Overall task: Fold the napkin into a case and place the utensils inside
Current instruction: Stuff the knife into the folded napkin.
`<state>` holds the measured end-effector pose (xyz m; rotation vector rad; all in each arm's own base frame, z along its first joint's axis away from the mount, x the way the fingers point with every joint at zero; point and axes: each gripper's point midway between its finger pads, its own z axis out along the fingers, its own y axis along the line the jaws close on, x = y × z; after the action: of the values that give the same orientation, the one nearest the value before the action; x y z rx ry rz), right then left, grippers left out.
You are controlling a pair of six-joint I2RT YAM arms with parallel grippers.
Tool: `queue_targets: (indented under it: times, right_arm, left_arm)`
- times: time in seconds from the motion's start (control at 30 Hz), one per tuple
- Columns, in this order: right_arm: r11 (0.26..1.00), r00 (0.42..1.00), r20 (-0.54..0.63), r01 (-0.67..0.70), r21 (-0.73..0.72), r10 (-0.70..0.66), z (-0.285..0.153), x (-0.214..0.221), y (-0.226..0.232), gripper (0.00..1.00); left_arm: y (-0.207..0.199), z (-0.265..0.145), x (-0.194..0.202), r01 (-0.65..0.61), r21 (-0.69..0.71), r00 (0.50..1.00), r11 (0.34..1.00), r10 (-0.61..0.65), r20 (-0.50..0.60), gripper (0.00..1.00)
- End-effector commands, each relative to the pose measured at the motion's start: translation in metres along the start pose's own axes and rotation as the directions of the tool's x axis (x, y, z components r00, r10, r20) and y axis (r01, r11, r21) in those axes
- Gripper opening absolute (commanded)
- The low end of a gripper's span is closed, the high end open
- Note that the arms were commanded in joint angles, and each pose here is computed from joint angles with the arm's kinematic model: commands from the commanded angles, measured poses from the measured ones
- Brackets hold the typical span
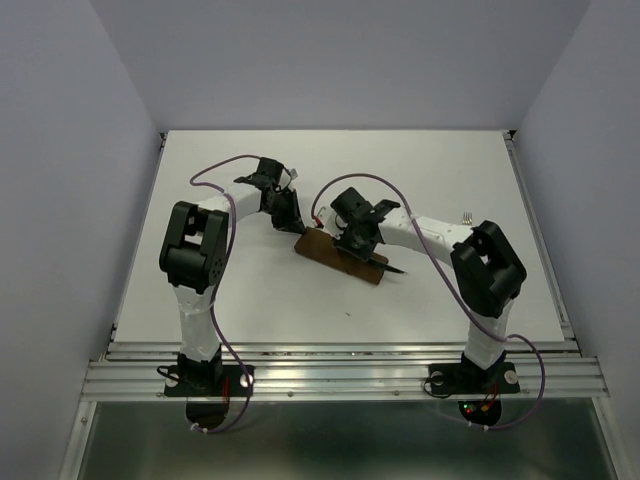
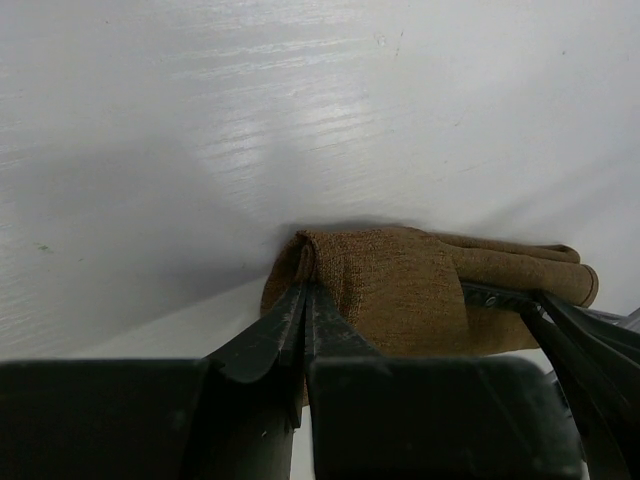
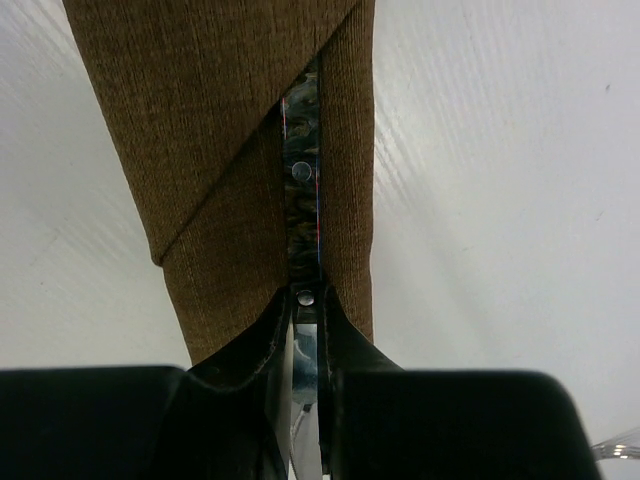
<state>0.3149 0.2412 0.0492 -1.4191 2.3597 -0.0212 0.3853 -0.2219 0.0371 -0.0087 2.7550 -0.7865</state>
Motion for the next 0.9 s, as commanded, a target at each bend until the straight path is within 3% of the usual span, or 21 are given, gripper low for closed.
queue_targets:
  times: [0.0,0.87]
  right_arm:
    - [1.0,0.996,0.086,0.023,0.009,-0.023,-0.002,-0.032,-0.008,0.01]
    - [0.997,0.99,0.122,0.07,-0.026,-0.067,0.014,-0.068,0.0,0.01]
  left_arm:
    - [-0.003,-0.001,0.005,-0.015,0.02,1.0,1.0,0.015,-0.013,0.13]
    - [-0.009,0.0,0.0,-0.025,0.042,1.0,0.999,0.025,-0.013,0.13]
